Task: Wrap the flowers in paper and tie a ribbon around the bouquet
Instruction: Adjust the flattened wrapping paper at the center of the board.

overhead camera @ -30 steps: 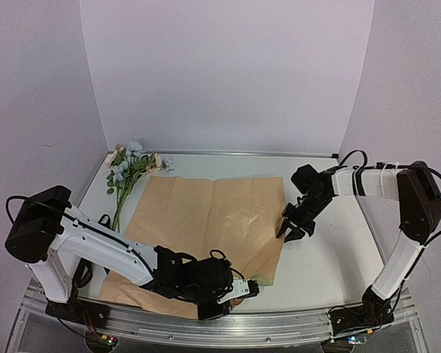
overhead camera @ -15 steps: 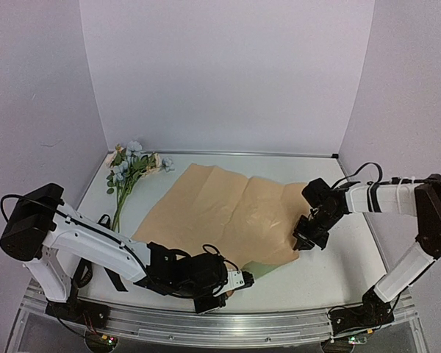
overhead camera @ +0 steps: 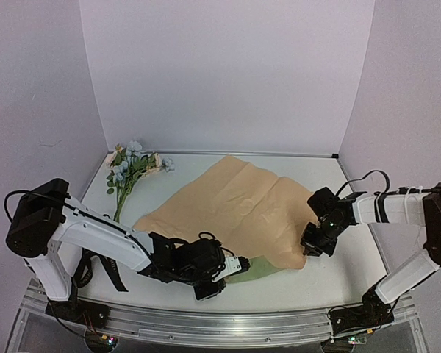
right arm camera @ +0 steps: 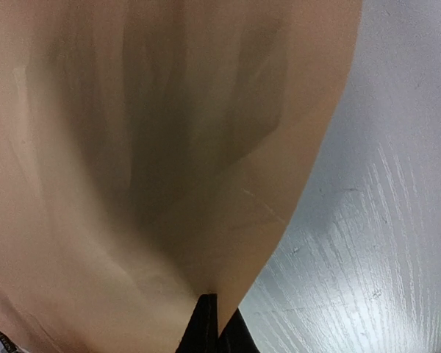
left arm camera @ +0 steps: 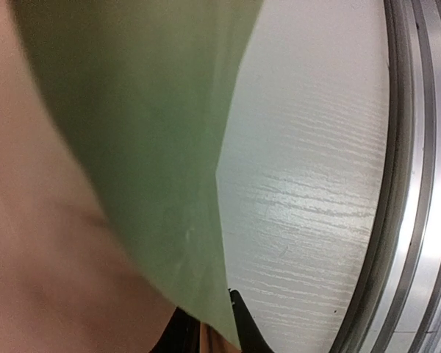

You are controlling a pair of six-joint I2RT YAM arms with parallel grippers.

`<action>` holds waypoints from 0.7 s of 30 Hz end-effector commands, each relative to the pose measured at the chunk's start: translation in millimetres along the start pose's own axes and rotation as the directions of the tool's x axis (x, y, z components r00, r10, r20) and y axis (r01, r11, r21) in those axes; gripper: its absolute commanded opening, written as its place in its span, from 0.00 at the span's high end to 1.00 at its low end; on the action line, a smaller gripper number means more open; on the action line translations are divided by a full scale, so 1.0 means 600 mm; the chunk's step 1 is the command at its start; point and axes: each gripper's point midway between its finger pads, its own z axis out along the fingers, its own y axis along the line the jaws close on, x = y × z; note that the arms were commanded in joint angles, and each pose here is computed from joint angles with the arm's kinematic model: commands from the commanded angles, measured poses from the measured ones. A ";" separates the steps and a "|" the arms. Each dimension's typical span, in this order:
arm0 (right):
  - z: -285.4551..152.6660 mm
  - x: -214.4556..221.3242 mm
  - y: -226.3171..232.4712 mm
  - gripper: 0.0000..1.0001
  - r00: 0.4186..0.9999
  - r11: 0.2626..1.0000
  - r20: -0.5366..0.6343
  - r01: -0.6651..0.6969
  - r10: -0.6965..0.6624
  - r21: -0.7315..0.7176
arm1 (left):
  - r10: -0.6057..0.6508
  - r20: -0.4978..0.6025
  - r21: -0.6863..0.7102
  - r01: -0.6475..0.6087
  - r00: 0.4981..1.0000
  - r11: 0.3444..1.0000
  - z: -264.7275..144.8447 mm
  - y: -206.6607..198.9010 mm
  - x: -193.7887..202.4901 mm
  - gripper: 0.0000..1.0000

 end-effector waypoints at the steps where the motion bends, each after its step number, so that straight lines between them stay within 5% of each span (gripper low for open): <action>1: -0.004 -0.019 0.031 0.95 1.000 0.999 0.006 0.026 -0.026 -0.019 | -0.024 -0.002 0.034 0.024 1.000 0.999 -0.006 -0.011 -0.007 0.75; 5: -0.003 -0.010 0.020 0.76 1.000 1.000 -0.010 0.007 -0.007 -0.009 | -0.090 0.016 0.055 0.089 0.996 0.994 -0.025 -0.016 -0.005 0.46; 12: -0.012 0.019 -0.025 0.42 1.000 1.000 -0.013 -0.022 0.022 0.002 | -0.225 0.107 0.149 0.208 0.968 0.967 -0.095 -0.029 -0.013 0.31; 21: -0.033 0.069 -0.047 0.36 0.995 0.996 -0.050 0.091 -0.090 0.015 | -0.417 0.175 0.178 0.388 0.892 0.904 -0.138 0.002 -0.006 0.23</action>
